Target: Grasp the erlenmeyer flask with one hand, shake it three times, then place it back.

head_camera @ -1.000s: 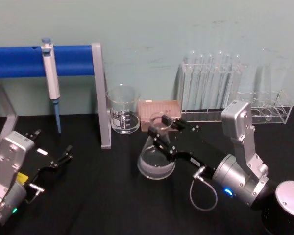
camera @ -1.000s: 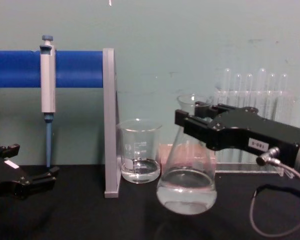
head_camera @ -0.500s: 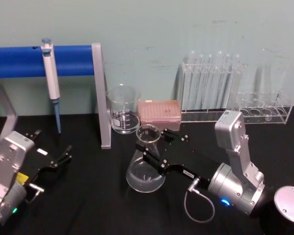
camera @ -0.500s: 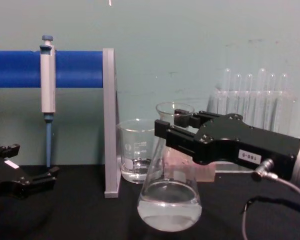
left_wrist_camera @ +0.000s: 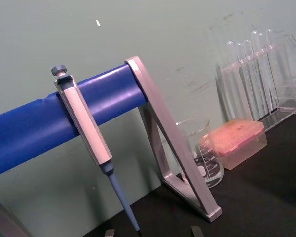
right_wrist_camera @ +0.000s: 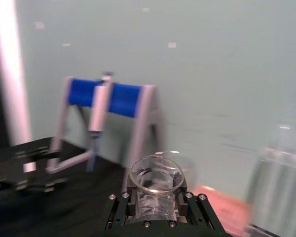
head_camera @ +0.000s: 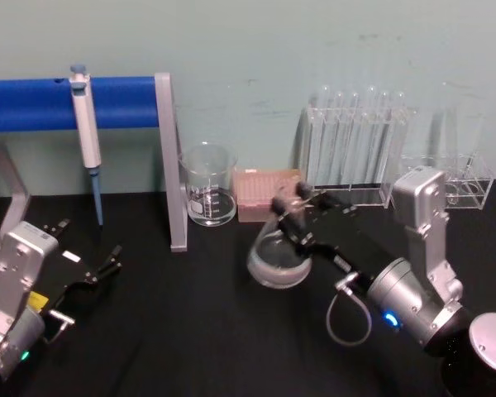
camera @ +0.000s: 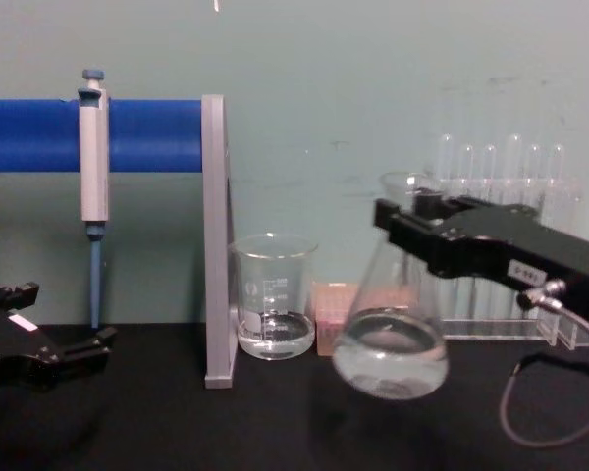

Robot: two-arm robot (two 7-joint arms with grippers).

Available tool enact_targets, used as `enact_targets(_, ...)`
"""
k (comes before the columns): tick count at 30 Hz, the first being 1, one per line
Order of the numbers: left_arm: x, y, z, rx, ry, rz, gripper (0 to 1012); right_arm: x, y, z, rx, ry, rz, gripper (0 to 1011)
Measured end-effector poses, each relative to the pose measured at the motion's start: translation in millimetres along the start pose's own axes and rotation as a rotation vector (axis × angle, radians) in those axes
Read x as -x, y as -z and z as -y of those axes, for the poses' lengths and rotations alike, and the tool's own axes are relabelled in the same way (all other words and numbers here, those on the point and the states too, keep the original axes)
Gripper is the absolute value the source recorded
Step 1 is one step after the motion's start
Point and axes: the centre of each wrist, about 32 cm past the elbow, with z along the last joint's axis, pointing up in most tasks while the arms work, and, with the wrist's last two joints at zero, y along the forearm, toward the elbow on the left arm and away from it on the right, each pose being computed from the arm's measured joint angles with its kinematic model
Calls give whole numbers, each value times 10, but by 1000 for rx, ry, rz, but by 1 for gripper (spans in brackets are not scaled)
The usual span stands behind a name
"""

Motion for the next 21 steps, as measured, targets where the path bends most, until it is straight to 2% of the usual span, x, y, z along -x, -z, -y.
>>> enact_targets(4, 0, 0, 0, 0, 0, 0, 1001, -61, 9, 4, 0, 121, 8, 450)
enact_targets(5, 0, 0, 0, 0, 0, 0, 1001, -61, 9, 4, 0, 121, 8, 450)
enact_targets(9, 0, 0, 0, 0, 0, 0, 1001, -148, 16, 23, 18, 231, 20, 450)
enact_targets(21, 0, 0, 0, 0, 0, 0, 1001, -356, 9, 112, 45, 406, 45, 450)
